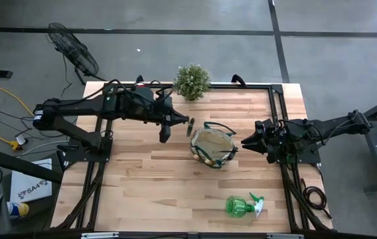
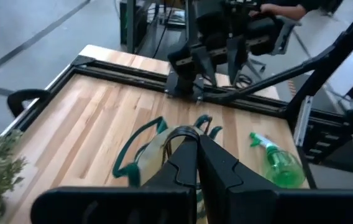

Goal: Pick & Place Garden tools in Gardening bag
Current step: Put the green shear scissors into the brown gardening bag

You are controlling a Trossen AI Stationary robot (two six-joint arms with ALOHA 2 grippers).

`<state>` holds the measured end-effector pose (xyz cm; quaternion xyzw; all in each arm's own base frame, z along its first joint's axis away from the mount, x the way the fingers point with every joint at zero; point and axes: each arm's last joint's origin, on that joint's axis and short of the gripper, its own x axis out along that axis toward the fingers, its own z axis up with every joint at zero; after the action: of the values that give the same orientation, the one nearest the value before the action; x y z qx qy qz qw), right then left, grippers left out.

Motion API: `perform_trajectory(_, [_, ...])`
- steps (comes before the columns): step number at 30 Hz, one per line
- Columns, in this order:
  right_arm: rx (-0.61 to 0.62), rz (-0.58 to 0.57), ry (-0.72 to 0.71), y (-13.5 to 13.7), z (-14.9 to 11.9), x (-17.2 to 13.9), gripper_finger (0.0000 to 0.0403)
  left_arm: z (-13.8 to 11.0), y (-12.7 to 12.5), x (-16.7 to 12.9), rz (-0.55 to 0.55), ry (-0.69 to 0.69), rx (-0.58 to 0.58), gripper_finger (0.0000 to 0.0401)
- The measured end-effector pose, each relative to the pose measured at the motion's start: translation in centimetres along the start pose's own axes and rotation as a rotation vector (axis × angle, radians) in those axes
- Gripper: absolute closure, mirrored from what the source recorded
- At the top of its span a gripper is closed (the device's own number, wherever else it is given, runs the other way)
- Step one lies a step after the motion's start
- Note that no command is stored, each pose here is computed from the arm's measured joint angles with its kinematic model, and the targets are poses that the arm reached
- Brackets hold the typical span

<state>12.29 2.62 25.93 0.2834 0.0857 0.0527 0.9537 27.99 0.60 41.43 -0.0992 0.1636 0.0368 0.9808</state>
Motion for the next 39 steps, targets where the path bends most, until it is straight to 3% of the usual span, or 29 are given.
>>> perform_trajectory(39, [0.0, 0.0, 0.001, 0.0, 0.0, 0.0, 0.03, 0.6, -0.4, 2.6, -0.078, -0.101, 0.023, 0.0401])
